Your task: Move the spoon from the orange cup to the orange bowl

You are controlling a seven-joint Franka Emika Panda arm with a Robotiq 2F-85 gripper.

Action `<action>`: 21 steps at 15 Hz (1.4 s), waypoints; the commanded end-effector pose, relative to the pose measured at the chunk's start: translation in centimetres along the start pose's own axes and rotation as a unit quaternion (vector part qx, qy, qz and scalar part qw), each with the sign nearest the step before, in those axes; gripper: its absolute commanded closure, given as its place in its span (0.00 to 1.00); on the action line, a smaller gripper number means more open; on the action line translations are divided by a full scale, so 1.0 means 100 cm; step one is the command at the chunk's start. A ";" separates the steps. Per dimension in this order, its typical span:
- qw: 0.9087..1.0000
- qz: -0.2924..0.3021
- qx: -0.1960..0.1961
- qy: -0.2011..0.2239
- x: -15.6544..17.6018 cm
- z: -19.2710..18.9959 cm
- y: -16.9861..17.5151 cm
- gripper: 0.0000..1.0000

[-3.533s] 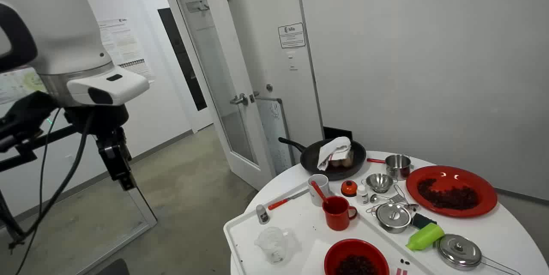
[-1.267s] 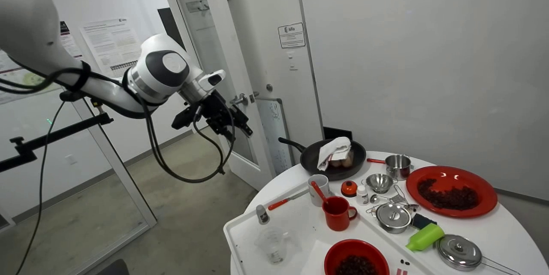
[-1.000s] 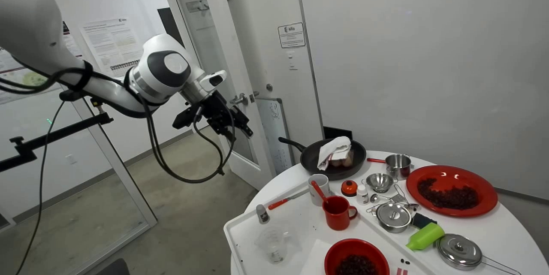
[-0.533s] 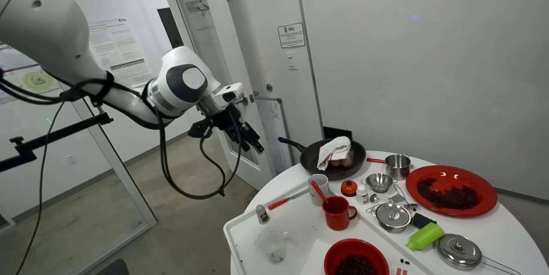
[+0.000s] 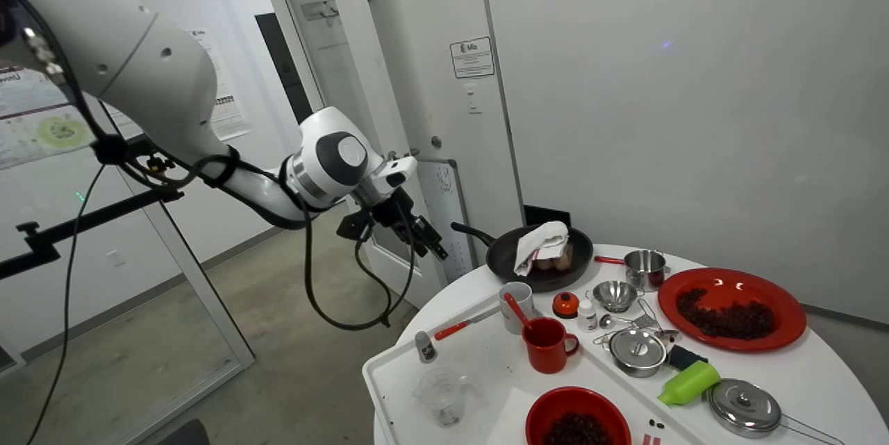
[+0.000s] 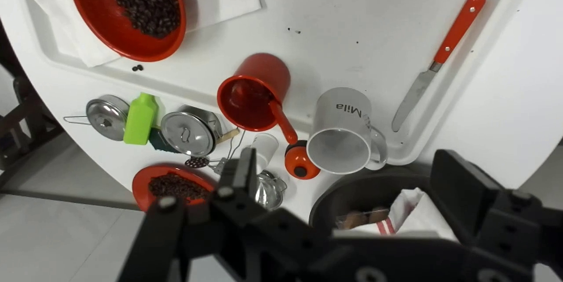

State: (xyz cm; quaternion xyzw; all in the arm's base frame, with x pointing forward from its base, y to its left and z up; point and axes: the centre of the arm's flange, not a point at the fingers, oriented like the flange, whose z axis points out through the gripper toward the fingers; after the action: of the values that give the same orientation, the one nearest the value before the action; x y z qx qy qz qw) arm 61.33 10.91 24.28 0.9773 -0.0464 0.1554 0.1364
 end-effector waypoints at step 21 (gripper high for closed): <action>0.994 0.006 -0.061 -0.087 0.088 0.166 -0.001 0.00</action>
State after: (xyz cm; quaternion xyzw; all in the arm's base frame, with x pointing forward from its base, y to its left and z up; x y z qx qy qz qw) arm 72.68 6.13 12.87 0.9776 -0.0712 0.0762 0.1829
